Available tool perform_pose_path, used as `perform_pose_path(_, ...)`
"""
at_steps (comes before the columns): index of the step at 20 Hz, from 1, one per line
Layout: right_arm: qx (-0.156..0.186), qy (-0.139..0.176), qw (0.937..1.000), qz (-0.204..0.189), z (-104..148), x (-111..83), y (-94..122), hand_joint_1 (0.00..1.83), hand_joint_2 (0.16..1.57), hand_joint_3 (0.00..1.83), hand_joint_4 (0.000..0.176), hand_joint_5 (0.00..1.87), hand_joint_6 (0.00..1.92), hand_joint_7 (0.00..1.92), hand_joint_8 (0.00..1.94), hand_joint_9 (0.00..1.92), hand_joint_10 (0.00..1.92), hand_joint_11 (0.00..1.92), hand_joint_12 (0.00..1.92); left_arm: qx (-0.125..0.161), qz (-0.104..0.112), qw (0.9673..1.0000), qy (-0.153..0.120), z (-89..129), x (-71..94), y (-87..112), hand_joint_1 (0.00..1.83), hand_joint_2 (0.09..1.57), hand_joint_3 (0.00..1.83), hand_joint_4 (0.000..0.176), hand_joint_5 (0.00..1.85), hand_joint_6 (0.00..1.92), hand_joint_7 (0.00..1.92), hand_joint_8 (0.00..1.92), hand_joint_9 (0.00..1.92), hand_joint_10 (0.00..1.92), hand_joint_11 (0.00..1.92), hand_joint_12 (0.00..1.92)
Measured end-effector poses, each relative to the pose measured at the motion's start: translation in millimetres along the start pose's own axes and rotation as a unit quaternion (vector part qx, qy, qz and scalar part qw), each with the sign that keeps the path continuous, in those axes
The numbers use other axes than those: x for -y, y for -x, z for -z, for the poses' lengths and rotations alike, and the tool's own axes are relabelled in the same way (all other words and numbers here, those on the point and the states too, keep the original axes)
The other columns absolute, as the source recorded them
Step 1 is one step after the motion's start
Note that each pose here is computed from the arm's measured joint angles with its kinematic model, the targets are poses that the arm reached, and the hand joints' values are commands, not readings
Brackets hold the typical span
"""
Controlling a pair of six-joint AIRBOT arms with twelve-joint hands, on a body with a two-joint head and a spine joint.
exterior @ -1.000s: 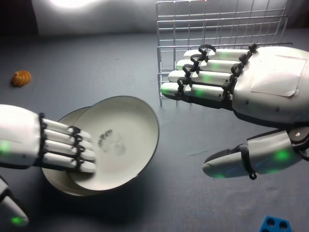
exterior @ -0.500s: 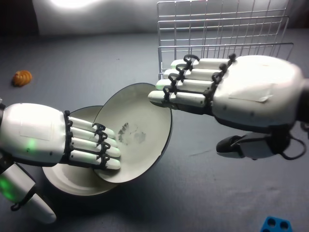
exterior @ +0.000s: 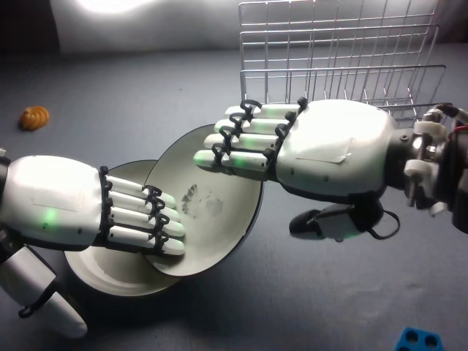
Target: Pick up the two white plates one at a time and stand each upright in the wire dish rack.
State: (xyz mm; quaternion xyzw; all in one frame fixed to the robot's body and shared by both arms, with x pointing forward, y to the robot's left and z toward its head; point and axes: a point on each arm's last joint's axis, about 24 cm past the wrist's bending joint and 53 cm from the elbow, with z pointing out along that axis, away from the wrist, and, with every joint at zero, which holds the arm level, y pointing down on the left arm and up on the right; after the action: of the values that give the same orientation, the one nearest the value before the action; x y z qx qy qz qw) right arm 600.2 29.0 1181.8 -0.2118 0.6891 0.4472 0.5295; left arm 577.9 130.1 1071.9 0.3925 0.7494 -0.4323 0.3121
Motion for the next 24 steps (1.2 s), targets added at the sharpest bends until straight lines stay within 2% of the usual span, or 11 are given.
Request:
perform_pose_path(3, -0.007, 0.008, 0.9996, 0.025, -7.8, -0.9, -6.2, 1.09, 1.07, 0.00, 0.000, 0.00, 0.00, 0.00, 0.00, 0.00, 0.00, 0.00, 0.00, 0.002, 0.001, 1.0000, 0.002, 0.8, -1.9, 1.2, 0.00, 1.06, 0.01, 0.000, 0.00, 0.00, 0.00, 0.00, 0.00, 0.00, 0.00, 0.00)
perform_pose_path(7, -0.004, 0.053, 0.9961, 0.070, -16.6, -27.5, -12.4, 1.07, 1.07, 0.00, 0.000, 0.06, 0.02, 0.00, 0.00, 0.00, 0.00, 0.04, 0.02, 0.004, 0.003, 1.0000, 0.002, 0.2, -2.5, 2.1, 0.00, 1.06, 0.01, 0.000, 0.00, 0.00, 0.00, 0.00, 0.00, 0.00, 0.00, 0.00)
perform_pose_path(8, 0.000, 0.064, 0.9954, 0.072, -18.7, -34.5, -12.7, 1.09, 1.08, 0.00, 0.000, 0.14, 0.01, 0.07, 0.00, 0.06, 0.01, 0.01, 0.29, 0.005, 0.003, 1.0000, 0.002, 0.4, -2.8, 2.5, 0.00, 1.06, 0.00, 0.000, 0.00, 0.00, 0.00, 0.00, 0.00, 0.00, 0.00, 0.00)
perform_pose_path(11, -0.002, 0.078, 0.9922, 0.098, -23.2, -42.9, -19.4, 1.11, 1.10, 0.00, 0.000, 0.25, 0.02, 0.16, 0.01, 0.13, 0.02, 0.00, 0.64, 0.007, 0.005, 1.0000, 0.004, 1.1, -4.7, 3.6, 0.00, 1.06, 0.01, 0.000, 0.00, 0.00, 0.00, 0.00, 0.00, 0.00, 0.00, 0.00)
perform_pose_path(13, -0.005, 0.078, 0.9918, 0.102, -26.2, -41.2, -24.7, 1.10, 1.13, 0.01, 0.000, 0.27, 0.01, 0.17, 0.00, 0.13, 0.01, 0.00, 0.61, 0.007, 0.005, 1.0000, 0.004, 1.0, -4.5, 3.6, 0.00, 1.06, 0.00, 0.000, 0.00, 0.00, 0.00, 0.00, 0.00, 0.00, 0.00, 0.00)
perform_pose_path(16, -0.006, 0.073, 0.9919, 0.104, -32.3, -34.7, -26.2, 1.12, 1.13, 0.00, 0.000, 0.33, 0.01, 0.26, 0.01, 0.21, 0.03, 0.00, 0.83, 0.007, 0.005, 1.0000, 0.004, 1.3, -4.8, 3.6, 0.00, 1.06, 0.00, 0.000, 0.00, 0.00, 0.00, 0.00, 0.00, 0.00, 0.00, 0.00)
perform_pose_path(19, 0.001, 0.067, 0.9919, 0.108, -38.2, -25.6, -23.5, 1.15, 1.13, 0.00, 0.000, 0.33, 0.01, 0.25, 0.00, 0.21, 0.02, 0.00, 0.84, 0.007, 0.006, 1.0000, 0.004, 1.3, -4.8, 3.6, 0.00, 1.06, 0.00, 0.000, 0.01, 0.00, 0.01, 0.00, 0.00, 0.00, 0.00, 0.00)
perform_pose_path(20, 0.009, 0.067, 0.9922, 0.105, -39.8, -23.2, -19.3, 1.20, 1.09, 0.00, 0.000, 0.38, 0.02, 0.32, 0.02, 0.26, 0.03, 0.00, 0.94, 0.007, 0.006, 1.0000, 0.003, 1.1, -4.6, 3.7, 0.00, 1.06, 0.00, 0.000, 0.01, 0.00, 0.00, 0.00, 0.00, 0.00, 0.00, 0.00)
perform_pose_path(22, 0.021, 0.066, 0.9928, 0.098, -41.2, -21.1, -13.3, 1.19, 1.16, 0.01, 0.000, 0.42, 0.02, 0.41, 0.03, 0.36, 0.06, 0.00, 1.08, 0.008, 0.008, 0.9999, 0.002, 0.6, -5.0, 4.4, 0.00, 1.06, 0.00, 0.000, 0.01, 0.00, 0.01, 0.00, 0.00, 0.00, 0.00, 0.00)
perform_pose_path(23, 0.024, 0.065, 0.9927, 0.099, -41.5, -19.6, -11.8, 1.25, 1.12, 0.00, 0.000, 0.54, 0.04, 0.55, 0.03, 0.49, 0.09, 0.00, 1.29, 0.009, 0.009, 0.9999, 0.002, 0.4, -5.2, 4.6, 0.00, 1.06, 0.00, 0.000, 0.02, 0.01, 0.01, 0.01, 0.01, 0.00, 0.00, 0.00)
perform_pose_path(24, 0.025, 0.063, 0.9931, 0.095, -41.5, -18.4, -11.2, 1.23, 1.14, 0.00, 0.000, 0.68, 0.06, 0.71, 0.05, 0.63, 0.13, 0.13, 1.36, 0.010, 0.011, 0.9999, 0.002, 0.1, -6.1, 5.3, 0.00, 1.05, 0.00, 0.000, 0.01, 0.00, 0.01, 0.00, 0.00, 0.00, 0.00, 0.00)
